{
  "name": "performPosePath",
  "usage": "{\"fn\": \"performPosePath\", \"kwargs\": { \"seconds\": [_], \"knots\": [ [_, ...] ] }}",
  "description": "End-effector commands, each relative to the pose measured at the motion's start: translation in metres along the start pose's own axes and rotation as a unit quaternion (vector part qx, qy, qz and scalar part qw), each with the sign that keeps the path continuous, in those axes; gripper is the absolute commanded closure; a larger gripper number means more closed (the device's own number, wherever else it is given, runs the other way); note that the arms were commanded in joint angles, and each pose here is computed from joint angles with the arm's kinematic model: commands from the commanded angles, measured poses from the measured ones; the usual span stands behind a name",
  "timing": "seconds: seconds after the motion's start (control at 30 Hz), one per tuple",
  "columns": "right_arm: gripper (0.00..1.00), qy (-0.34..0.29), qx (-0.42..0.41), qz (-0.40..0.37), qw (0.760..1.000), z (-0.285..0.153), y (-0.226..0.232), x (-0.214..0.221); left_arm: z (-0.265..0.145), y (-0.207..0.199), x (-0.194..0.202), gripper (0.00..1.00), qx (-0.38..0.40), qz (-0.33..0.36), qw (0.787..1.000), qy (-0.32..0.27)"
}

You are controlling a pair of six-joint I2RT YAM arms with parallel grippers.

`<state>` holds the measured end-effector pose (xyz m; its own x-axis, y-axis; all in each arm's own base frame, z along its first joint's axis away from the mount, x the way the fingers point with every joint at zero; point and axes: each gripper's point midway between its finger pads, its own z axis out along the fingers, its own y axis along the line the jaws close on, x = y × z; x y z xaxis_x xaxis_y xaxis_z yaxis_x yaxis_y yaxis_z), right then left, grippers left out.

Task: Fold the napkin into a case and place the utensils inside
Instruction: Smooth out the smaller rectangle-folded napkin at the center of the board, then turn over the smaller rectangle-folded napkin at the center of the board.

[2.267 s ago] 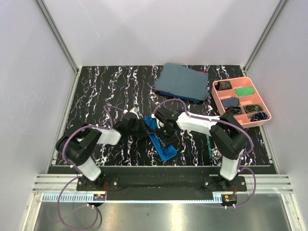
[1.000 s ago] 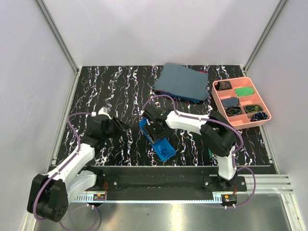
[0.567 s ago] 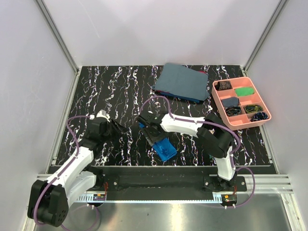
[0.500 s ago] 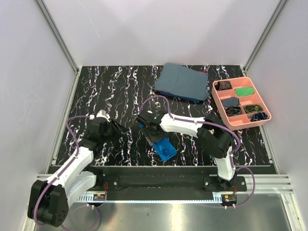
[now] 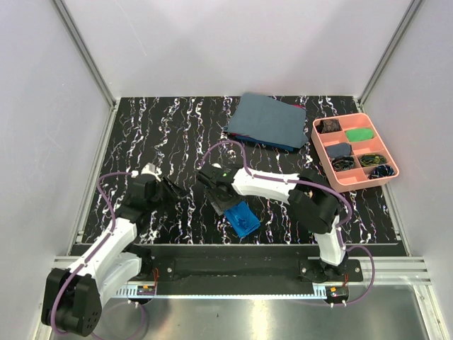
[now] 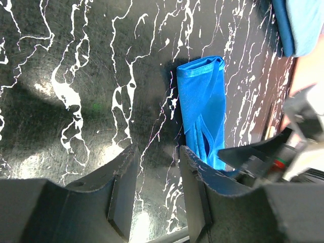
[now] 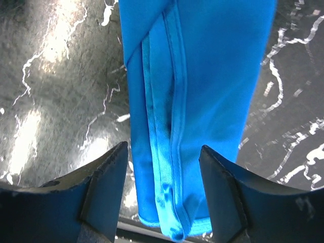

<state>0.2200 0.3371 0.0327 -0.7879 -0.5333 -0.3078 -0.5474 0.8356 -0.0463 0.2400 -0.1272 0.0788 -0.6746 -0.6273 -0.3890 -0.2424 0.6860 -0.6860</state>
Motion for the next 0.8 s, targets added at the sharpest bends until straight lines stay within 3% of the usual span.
{"fn": "performPosePath", "kwargs": {
  "seconds": [0.0,0.23,0.47,0.6,0.77],
  "knots": [
    [0.34,-0.001,-0.01,-0.002,1.0,0.014,0.01,-0.004,-0.005,-0.006,-0.003,0.59,0.02,0.012,1.0,-0.007],
    [0.42,0.011,0.002,-0.004,1.0,0.033,0.008,0.003,-0.007,-0.004,-0.007,0.58,0.016,0.014,1.0,-0.011],
    [0.72,-0.03,-0.017,-0.001,0.999,0.004,0.016,-0.028,-0.006,0.0,-0.009,0.58,0.007,0.014,1.0,-0.012],
    [0.82,-0.06,-0.07,0.005,0.996,-0.023,0.038,-0.056,-0.01,0.004,-0.011,0.59,-0.005,0.021,1.0,-0.015],
    [0.94,-0.09,-0.204,0.024,0.975,-0.061,0.073,-0.087,-0.022,0.009,-0.02,0.59,-0.024,0.04,0.998,-0.034]
  ]
}}
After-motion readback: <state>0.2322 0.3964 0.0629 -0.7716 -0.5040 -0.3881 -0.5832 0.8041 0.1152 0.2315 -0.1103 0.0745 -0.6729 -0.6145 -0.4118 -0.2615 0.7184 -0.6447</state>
